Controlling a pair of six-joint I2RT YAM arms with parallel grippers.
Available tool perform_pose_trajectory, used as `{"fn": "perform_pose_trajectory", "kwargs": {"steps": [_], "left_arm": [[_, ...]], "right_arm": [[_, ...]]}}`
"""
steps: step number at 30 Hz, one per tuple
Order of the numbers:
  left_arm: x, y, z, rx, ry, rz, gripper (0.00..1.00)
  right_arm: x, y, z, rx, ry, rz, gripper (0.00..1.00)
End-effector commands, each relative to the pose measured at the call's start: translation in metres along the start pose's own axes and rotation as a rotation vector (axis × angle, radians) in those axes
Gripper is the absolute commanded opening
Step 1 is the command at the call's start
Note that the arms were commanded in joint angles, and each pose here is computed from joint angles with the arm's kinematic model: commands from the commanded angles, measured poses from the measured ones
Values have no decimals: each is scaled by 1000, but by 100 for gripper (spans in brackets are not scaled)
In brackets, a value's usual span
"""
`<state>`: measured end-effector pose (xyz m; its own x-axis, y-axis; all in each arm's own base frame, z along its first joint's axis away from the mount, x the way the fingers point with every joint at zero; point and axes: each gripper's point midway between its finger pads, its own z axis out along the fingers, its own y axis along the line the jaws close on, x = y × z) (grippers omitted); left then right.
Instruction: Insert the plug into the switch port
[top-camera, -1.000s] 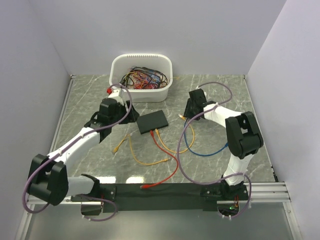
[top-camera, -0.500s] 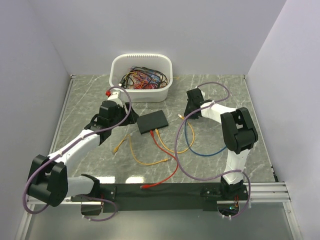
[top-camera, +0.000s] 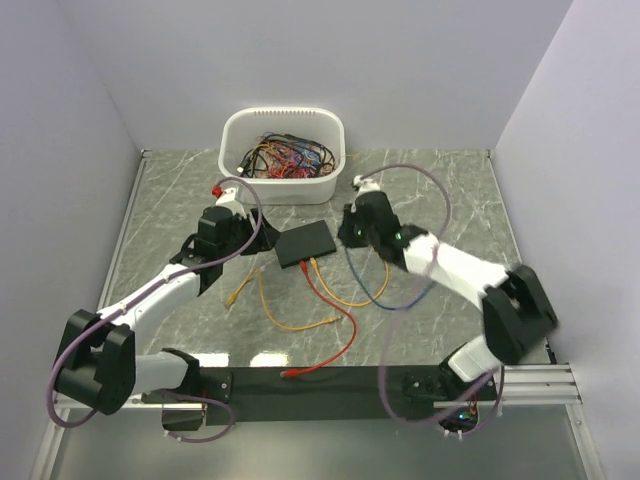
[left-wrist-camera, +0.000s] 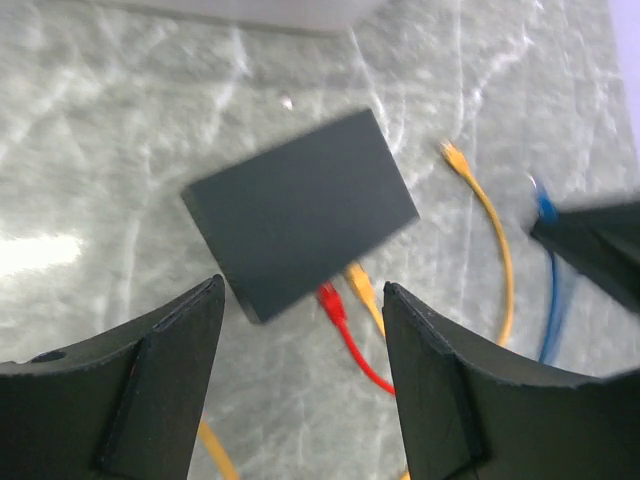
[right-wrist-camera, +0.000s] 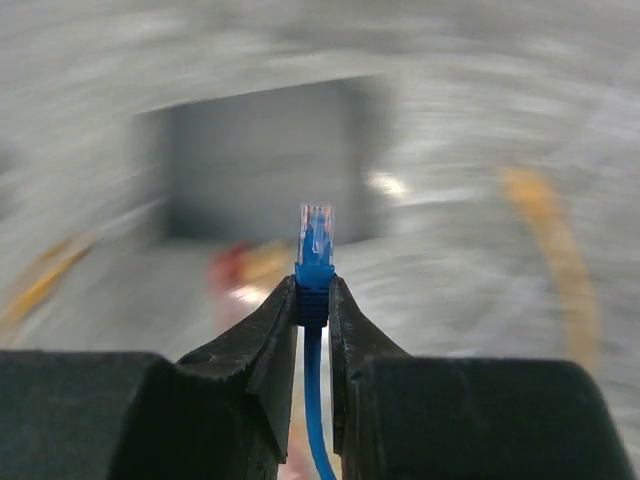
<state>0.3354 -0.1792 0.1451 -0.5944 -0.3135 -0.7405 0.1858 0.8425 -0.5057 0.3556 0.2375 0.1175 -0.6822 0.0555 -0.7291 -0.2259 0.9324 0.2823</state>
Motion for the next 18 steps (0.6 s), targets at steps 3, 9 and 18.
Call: {"fn": "perform_pose_trajectory", "kwargs": {"steps": [3, 9, 18], "left_arm": [[8, -47, -21, 263, -17, -118, 66], [16, -81, -66, 419, -80, -201, 65], [14, -101, -95, 480, -96, -197, 64]], "right_arm": [[14, 97, -84, -468, -159, -172, 0], [62, 137, -147, -725, -210, -328, 0], [64, 134, -150, -731, -239, -360, 0]]}}
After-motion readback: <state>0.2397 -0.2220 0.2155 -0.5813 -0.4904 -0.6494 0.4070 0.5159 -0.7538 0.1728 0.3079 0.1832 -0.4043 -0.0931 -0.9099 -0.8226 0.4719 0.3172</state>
